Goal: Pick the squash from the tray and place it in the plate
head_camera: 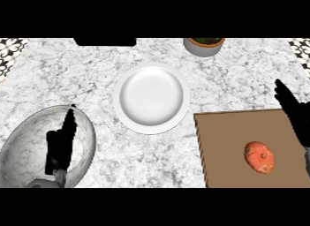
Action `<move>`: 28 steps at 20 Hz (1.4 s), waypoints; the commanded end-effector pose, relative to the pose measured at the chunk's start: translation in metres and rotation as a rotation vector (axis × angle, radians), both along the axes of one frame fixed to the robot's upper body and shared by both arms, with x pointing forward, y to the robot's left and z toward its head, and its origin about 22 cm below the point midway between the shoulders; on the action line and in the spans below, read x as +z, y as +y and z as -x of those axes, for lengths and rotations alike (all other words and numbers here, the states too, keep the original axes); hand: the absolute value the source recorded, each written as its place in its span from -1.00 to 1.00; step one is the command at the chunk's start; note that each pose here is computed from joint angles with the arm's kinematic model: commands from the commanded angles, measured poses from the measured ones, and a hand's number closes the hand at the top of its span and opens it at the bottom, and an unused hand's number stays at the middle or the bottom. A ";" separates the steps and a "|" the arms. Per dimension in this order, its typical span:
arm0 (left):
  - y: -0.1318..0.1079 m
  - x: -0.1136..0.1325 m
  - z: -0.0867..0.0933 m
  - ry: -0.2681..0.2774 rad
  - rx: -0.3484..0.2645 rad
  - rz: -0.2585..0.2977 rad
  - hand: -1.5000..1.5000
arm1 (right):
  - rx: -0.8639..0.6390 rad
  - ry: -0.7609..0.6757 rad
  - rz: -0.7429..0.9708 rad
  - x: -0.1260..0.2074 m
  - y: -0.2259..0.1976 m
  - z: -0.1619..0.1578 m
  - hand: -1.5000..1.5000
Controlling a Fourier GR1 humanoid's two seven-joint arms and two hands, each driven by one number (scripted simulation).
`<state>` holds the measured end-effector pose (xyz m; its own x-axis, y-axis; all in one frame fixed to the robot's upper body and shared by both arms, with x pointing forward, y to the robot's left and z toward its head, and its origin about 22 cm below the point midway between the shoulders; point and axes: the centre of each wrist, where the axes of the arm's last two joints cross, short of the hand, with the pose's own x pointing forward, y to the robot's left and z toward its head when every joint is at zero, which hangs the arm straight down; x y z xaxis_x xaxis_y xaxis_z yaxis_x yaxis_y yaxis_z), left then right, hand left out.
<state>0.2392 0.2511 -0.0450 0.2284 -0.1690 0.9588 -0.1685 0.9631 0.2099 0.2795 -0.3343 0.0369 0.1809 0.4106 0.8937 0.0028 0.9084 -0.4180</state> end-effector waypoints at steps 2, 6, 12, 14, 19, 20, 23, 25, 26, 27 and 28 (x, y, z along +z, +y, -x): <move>0.036 0.012 0.004 -0.057 -0.024 -0.122 0.00 | 0.016 -0.151 -0.332 0.020 0.009 -0.002 -1.00; 0.066 0.028 0.001 -0.146 -0.056 -0.319 0.00 | 0.065 -0.368 -0.871 0.033 0.044 -0.012 -1.00; 0.087 0.020 0.027 -0.123 -0.070 -0.296 0.00 | -0.374 -0.666 -0.575 0.009 0.009 0.062 -1.00; 0.095 0.031 0.025 -0.109 -0.086 -0.306 0.00 | -0.393 -0.715 -0.611 0.012 0.012 0.091 -1.00; 0.097 0.046 0.029 -0.124 -0.122 -0.291 0.00 | -0.256 -0.670 -0.563 0.035 -0.003 0.159 -1.00; 0.097 0.035 0.024 -0.147 -0.108 -0.305 0.00 | -0.225 -0.640 -0.577 0.007 -0.003 0.148 -1.00; 0.079 0.031 0.027 -0.165 -0.118 -0.309 0.00 | -0.122 -0.494 -0.401 0.028 -0.025 0.146 -1.00; 0.095 0.043 0.023 -0.151 -0.119 -0.310 0.00 | -0.081 -0.389 -0.290 0.044 -0.036 0.166 -1.00; 0.092 0.029 0.033 -0.140 -0.116 -0.295 0.00 | -0.079 -0.348 -0.260 0.051 -0.032 0.166 -1.00; 0.098 0.037 0.023 -0.162 -0.125 -0.298 0.00 | -0.051 -0.291 -0.193 0.045 -0.039 0.165 -1.00; 0.083 0.033 0.036 -0.143 -0.136 -0.306 0.00 | -0.047 -0.261 -0.161 0.052 -0.049 0.166 -1.00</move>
<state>0.2113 0.3413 -0.0106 0.0546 -0.4675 0.8823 -0.1105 0.8754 0.4706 0.1199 -0.3659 0.0751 -0.1797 0.1141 0.9771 0.2064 0.9755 -0.0760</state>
